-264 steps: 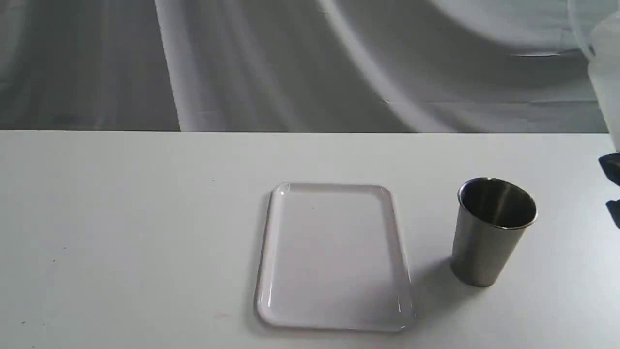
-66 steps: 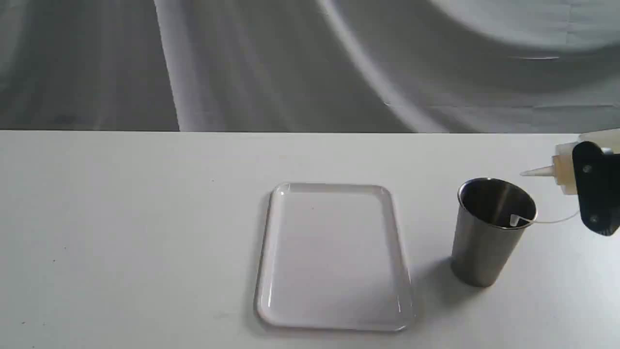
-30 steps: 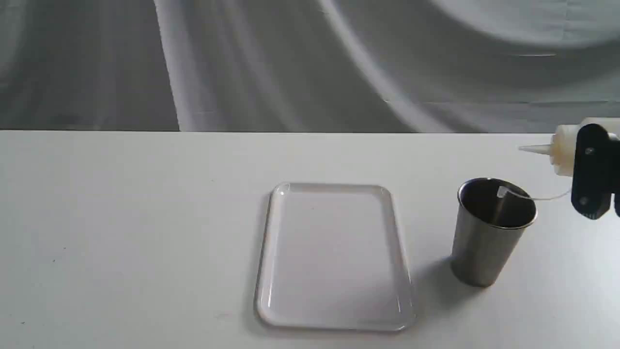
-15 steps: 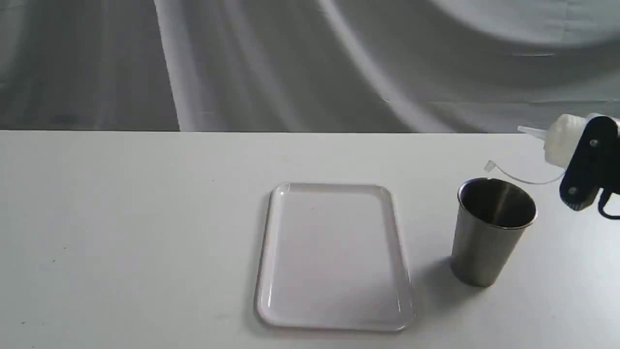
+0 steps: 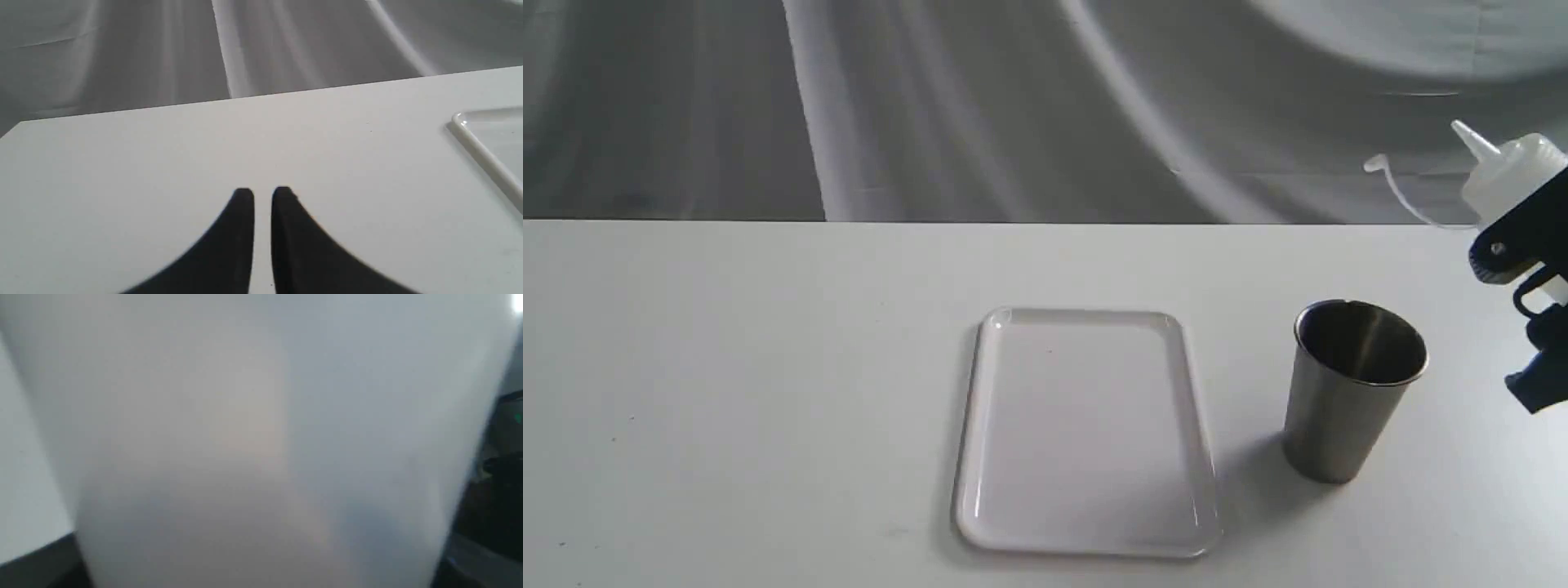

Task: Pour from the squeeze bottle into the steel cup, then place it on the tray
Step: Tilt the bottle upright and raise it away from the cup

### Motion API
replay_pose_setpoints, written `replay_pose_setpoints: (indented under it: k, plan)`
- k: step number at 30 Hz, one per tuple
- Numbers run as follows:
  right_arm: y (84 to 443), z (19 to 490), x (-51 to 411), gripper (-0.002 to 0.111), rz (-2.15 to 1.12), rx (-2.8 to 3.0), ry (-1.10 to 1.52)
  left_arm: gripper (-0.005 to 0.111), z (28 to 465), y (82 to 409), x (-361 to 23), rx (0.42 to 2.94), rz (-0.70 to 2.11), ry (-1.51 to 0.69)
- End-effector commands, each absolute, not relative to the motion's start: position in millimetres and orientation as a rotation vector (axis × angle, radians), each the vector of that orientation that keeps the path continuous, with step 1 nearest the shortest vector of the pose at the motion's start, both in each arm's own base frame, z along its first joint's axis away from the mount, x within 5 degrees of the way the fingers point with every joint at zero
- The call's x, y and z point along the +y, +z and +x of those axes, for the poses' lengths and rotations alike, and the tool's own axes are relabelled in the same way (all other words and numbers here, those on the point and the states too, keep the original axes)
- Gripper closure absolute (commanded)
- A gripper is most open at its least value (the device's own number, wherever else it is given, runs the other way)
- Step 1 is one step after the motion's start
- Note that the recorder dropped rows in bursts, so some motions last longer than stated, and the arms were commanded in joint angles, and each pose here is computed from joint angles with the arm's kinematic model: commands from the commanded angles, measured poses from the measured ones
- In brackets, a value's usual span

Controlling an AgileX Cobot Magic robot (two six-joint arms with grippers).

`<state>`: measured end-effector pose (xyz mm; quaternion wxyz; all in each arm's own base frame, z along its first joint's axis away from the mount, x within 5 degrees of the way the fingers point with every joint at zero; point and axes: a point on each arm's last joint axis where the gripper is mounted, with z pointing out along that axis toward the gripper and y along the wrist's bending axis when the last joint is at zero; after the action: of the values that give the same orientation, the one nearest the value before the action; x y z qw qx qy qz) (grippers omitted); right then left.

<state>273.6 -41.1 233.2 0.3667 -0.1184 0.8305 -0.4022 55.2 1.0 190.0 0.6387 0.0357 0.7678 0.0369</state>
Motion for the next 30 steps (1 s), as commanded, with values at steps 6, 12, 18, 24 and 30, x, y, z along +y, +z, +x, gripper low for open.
replay_pose_setpoints:
  k: [6, 12, 18, 24, 30]
  plan:
    - [238, 272, -42, 0.108, -0.038, 2.084, -0.881, 0.098, 55, 189, 1, 1.744, 0.085, 0.082]
    - [252, 266, -42, 0.108, 0.170, 2.003, -0.750, 0.098, 55, 189, 1, 1.744, 0.085, 0.082]
    - [269, 258, -39, 0.108, 0.189, 1.948, -0.664, 0.098, 55, 189, 1, 1.744, 0.085, 0.082]
    - [288, 247, -34, 0.108, 0.180, 1.889, -0.570, 0.098, 55, 189, 1, 1.744, 0.085, 0.082]
    - [303, 237, -28, 0.108, 0.143, 1.846, -0.474, 0.098, 55, 189, 1, 1.744, 0.085, 0.082]
